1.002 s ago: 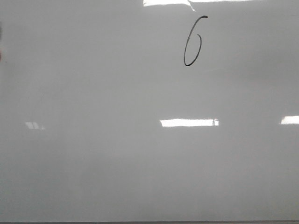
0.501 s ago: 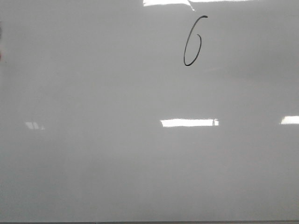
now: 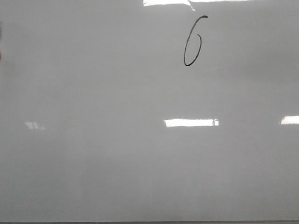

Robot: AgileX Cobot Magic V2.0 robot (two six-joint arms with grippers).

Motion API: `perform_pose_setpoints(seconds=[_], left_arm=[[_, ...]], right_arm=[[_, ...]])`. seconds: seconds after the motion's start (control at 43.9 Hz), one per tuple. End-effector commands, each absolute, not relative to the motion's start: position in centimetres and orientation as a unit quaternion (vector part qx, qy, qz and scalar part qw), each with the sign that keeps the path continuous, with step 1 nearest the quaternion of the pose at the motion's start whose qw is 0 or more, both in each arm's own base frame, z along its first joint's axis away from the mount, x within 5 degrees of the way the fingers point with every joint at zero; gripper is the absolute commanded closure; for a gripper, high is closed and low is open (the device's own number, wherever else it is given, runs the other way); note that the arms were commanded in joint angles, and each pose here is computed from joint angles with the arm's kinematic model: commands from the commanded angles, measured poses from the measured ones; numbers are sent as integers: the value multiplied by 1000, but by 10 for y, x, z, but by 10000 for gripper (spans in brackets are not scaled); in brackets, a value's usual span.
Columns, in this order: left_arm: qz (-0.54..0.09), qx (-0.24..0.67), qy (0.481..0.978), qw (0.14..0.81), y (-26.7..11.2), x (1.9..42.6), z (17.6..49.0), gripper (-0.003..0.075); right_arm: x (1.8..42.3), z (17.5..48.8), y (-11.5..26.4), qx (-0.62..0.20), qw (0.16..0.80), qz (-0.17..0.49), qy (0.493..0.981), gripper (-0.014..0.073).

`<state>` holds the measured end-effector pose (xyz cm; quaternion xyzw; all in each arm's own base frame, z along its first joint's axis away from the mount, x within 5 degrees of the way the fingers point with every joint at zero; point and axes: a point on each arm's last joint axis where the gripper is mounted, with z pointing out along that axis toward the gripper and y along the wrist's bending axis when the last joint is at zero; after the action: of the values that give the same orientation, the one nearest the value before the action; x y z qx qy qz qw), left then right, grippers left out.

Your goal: Write number 6 on whiteboard

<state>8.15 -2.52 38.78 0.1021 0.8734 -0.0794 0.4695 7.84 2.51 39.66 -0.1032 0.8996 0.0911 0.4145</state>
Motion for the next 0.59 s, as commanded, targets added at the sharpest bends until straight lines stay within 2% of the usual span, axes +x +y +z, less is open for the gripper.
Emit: perform_pose_setpoints(seconds=[0.0, 0.091, 0.228, 0.296, 0.41, 0.569], left_arm=[[-92, 105, 850, 507, -27, 82, 402, 741], [-81, 98, 843, 523, -22, 79, 400, 741], [-66, 36, 826, 558, -11, 73, 386, 741], [-66, 25, 802, 593, -9, 70, 373, 741], [-32, 50, 754, 654, -9, 63, 346, 741], [-3, 22, 742, 670, -4, 58, 310, 741]], right_arm=[[81, 407, 24, -99, 453, 90, 882, 662], [81, 407, 24, -99, 452, 90, 882, 662], [81, 407, 24, -99, 452, 90, 882, 662], [81, 407, 24, -99, 452, 90, 882, 662], [81, 407, 24, -99, 452, 90, 882, 662], [81, 407, 24, -99, 452, 90, 882, 662]])
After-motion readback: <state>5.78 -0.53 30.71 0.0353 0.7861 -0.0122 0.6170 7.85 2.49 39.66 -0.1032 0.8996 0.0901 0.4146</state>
